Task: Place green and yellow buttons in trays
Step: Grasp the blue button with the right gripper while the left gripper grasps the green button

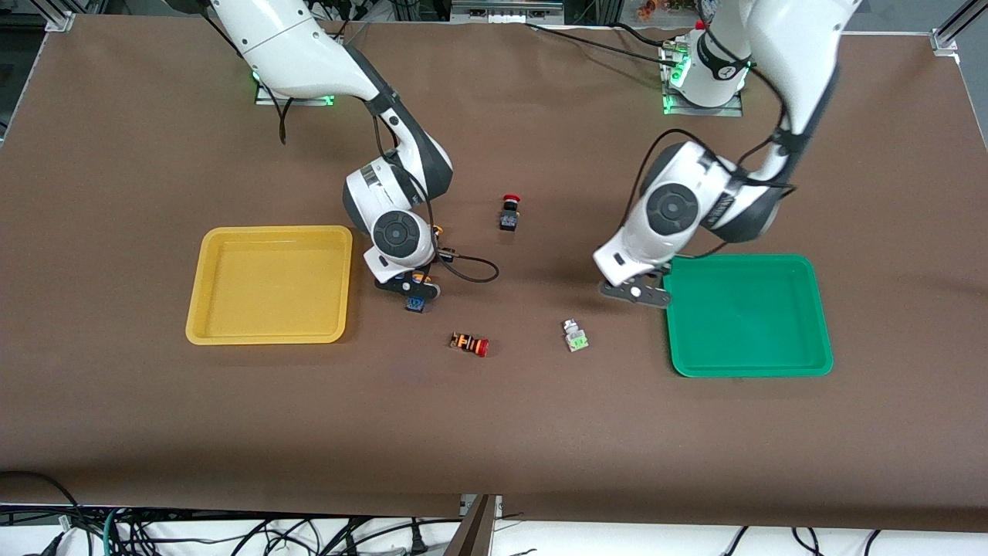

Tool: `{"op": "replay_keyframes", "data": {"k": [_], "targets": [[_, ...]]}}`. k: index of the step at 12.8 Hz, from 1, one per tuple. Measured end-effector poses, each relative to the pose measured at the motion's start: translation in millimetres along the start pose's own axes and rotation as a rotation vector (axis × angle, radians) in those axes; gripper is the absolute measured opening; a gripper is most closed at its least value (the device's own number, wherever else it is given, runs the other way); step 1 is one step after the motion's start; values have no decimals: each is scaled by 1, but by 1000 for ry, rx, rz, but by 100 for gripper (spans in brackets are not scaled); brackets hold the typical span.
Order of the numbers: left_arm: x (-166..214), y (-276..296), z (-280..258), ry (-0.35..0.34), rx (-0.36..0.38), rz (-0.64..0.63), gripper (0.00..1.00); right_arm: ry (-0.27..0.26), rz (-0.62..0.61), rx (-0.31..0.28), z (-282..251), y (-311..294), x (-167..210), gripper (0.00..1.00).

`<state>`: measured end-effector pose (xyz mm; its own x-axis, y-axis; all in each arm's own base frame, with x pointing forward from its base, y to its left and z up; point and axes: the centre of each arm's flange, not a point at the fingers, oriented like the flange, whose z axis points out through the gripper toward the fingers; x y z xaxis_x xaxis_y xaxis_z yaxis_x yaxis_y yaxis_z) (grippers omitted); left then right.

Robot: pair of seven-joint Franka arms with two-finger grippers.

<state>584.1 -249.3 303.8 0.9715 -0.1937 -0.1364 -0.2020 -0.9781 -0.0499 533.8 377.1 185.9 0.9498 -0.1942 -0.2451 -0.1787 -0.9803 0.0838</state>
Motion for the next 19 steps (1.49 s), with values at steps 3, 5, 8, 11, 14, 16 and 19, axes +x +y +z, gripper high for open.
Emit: {"op": "replay_keyframes", "data": {"k": [3,5,8,11,14,16,19], "targets": [[25,-91,-58,5,1,71,41,-12,-54,-30,-48,47,30,41],[31,-148,-36,-12,-16,83,41,-18,-82,-49,-76,104,61,41],[46,-176,42,-8,8,103,41,-28,-120,-89,-82,194,106,41],[41,-173,102,2,-23,113,48,-66,-153,-91,-66,271,134,41],[43,-178,89,31,-20,87,79,-99,-186,-69,-32,346,161,41],[56,-174,40,113,-33,48,99,-106,-191,-66,-16,364,168,41],[70,-136,-25,164,-123,-108,100,-90,-242,-61,-23,346,169,69]]}}
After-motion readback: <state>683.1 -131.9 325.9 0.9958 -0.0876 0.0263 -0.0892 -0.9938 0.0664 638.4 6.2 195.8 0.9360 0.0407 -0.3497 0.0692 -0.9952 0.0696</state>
